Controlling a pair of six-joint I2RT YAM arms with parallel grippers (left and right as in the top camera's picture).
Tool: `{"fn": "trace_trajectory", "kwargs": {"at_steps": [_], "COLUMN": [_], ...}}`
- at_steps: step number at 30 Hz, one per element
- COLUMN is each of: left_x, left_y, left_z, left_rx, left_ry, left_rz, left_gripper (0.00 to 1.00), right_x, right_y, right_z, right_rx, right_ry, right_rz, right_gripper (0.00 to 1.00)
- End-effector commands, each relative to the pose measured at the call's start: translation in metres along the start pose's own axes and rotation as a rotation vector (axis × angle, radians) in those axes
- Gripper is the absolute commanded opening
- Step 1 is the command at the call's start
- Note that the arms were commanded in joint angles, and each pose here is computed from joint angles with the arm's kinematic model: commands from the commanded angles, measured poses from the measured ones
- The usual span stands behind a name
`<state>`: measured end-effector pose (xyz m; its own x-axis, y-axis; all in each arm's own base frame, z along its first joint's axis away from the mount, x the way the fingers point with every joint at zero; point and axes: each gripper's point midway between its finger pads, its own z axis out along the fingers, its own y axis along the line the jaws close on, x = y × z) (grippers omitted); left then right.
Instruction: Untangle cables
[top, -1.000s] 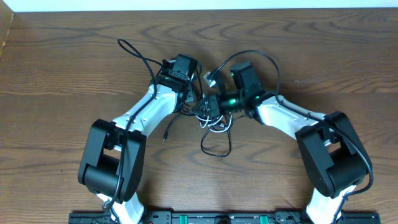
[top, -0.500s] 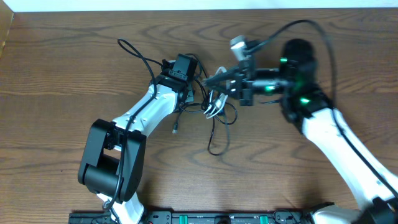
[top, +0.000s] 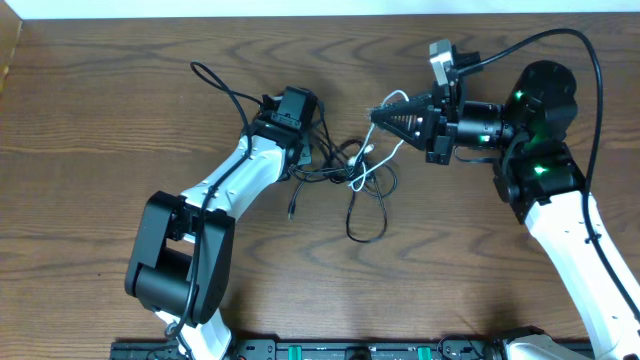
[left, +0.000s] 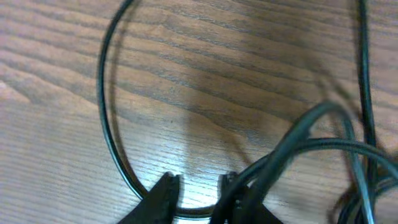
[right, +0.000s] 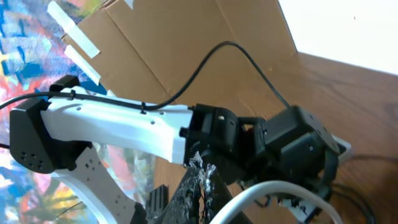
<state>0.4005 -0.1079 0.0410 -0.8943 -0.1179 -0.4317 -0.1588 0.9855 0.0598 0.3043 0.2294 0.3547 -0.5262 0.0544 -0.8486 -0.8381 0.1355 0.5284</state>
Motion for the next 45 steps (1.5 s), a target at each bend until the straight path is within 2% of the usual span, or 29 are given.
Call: {"fn": "trace_trajectory", "kwargs": {"at_steps": [1, 4, 7, 11, 13, 16, 19, 26, 29, 36, 43, 45], "left_x": [0.003, 0.003, 0.008, 0.015, 0.019, 0.026, 0.030, 0.031, 0.036, 0.063, 0.087, 0.091], "left_y": [0.014, 0.017, 0.005, -0.032, -0.050, -0.069, -0.077, -0.081, -0.080, -0.093, -0.083, -0.083], "left_z": [0.007, 0.009, 0.009, -0.001, -0.010, -0.023, -0.031, -0.032, -0.029, -0.024, 0.016, 0.023], "left_rx": [-0.027, -0.005, 0.111, 0.368, 0.498, 0.627, 0.690, 0.685, 0.638, 0.581, 0.381, 0.366], "left_ry": [0.020, 0.037, 0.095, 0.150, 0.171, 0.207, 0.229, 0.248, 0.272, 0.376, 0.398, 0.406], "left_rz": [-0.002, -0.022, -0.048, 0.060, 0.106, 0.114, 0.115, 0.068, 0.016, -0.047, -0.057, -0.062], "left_gripper": [0.40, 0.42, 0.46, 0.61, 0.65, 0.67, 0.67, 0.71, 0.71, 0.71, 0.70, 0.51], "right_x": [-0.005, -0.006, -0.004, 0.001, 0.004, 0.004, 0.003, 0.003, 0.003, 0.004, 0.008, 0.011], "right_y": [-0.002, -0.013, -0.026, -0.037, -0.042, -0.048, -0.051, -0.053, -0.053, -0.053, -0.055, -0.055], "right_z": [-0.012, -0.023, -0.034, -0.041, -0.045, -0.051, -0.057, -0.059, -0.059, -0.059, -0.059, -0.060], "right_rx": [0.023, 0.061, 0.109, 0.154, 0.176, 0.202, 0.218, 0.227, 0.228, 0.228, 0.232, 0.234], "right_ry": [-0.012, -0.023, -0.033, -0.034, -0.034, -0.042, -0.053, -0.054, -0.054, -0.053, -0.040, -0.033], "right_rz": [0.000, 0.035, 0.090, 0.137, 0.156, 0.177, 0.182, 0.184, 0.183, 0.183, 0.185, 0.183], "right_gripper": [0.01, 0.01, 0.01, 0.02, 0.02, 0.01, 0.01, 0.02, 0.02, 0.02, 0.02, 0.01]}}
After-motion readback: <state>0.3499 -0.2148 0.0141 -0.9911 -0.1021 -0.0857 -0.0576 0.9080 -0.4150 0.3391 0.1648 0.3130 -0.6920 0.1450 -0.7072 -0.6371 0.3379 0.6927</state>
